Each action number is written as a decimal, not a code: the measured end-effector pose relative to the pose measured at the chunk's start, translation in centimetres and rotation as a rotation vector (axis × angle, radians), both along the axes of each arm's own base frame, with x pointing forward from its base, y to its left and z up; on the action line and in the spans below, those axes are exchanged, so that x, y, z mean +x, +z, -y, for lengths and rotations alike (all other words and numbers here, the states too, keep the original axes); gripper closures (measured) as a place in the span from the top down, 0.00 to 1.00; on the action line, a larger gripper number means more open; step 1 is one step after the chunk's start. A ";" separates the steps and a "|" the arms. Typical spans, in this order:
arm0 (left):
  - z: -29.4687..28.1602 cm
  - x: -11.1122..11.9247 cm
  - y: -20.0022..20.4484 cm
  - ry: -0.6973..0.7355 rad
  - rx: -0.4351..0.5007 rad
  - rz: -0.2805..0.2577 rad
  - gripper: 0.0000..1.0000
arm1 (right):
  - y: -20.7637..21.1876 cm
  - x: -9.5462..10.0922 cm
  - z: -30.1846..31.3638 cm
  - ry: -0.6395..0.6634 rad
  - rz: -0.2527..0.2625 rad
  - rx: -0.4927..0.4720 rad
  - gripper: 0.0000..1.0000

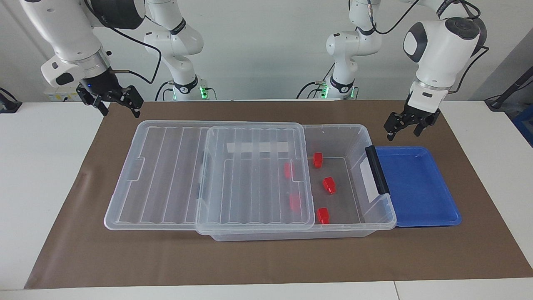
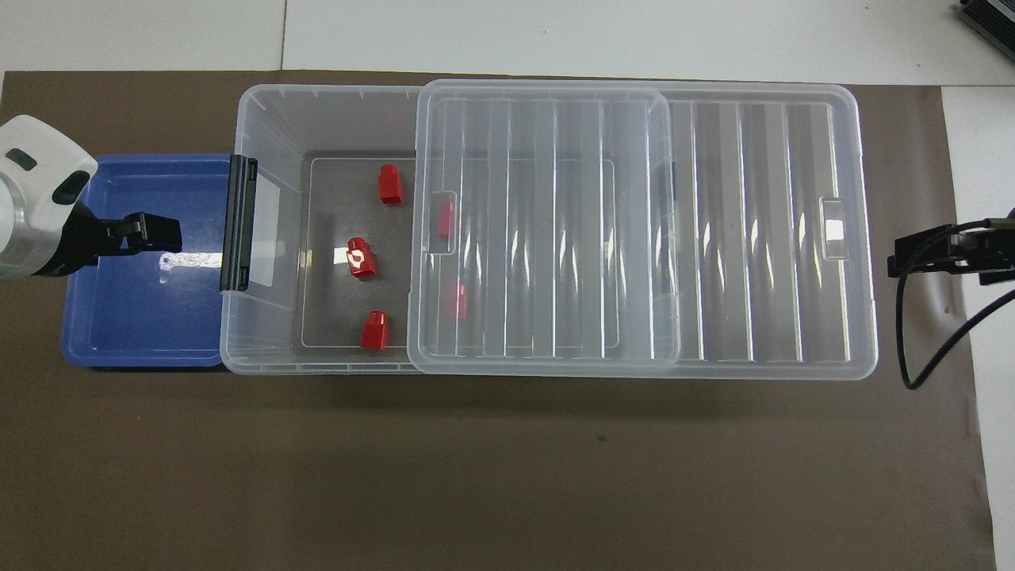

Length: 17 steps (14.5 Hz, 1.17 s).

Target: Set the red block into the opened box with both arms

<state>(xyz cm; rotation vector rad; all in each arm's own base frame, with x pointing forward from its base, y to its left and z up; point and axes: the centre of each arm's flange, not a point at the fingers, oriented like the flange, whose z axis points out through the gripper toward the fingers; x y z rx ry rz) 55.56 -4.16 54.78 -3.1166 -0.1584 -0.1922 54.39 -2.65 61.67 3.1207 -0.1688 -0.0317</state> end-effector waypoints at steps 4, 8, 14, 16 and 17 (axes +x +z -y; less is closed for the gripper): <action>0.0 0.0 0.2 -0.002 -0.003 0.001 1.00 | 0.0 0.0 0.0 0.000 0.000 0.000 1.00; 0.0 -0.4 3.0 0.000 0.001 -0.044 1.00 | 0.0 0.0 0.0 0.000 0.000 0.000 1.00; 0.3 -1.3 5.0 -0.006 0.005 -0.115 1.00 | 0.0 0.0 0.0 0.000 0.000 0.000 1.00; 0.1 -1.6 6.0 -0.001 0.006 -0.127 1.00 | 0.0 0.0 0.0 0.000 0.000 0.000 1.00; -0.1 -1.7 6.4 0.003 0.006 -0.130 1.00 | 0.0 0.0 0.0 0.000 0.000 0.000 1.00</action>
